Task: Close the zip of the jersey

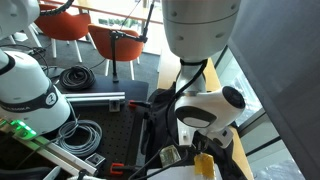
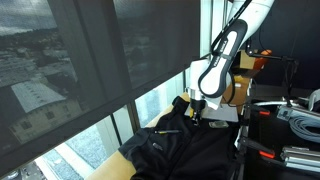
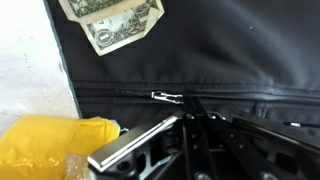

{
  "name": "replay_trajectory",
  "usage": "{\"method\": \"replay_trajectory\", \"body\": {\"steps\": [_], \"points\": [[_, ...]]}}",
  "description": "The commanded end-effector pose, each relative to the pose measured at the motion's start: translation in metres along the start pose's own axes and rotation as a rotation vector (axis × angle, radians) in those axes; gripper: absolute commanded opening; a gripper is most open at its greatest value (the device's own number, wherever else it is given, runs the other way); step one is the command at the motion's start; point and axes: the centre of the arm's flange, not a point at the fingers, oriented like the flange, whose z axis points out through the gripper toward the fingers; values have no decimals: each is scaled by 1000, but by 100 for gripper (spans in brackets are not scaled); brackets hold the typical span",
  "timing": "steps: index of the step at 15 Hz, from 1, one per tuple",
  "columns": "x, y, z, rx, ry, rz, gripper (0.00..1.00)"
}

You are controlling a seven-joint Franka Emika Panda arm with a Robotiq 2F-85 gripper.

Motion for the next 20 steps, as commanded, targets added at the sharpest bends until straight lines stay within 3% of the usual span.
{"method": "replay_trajectory", "body": {"steps": [1,10,20], "points": [[2,-1,-5,3,25,-2,0],[11,-28,-30,3,53,-34,0],[14,-92,-23,16,47,-126,0]]}}
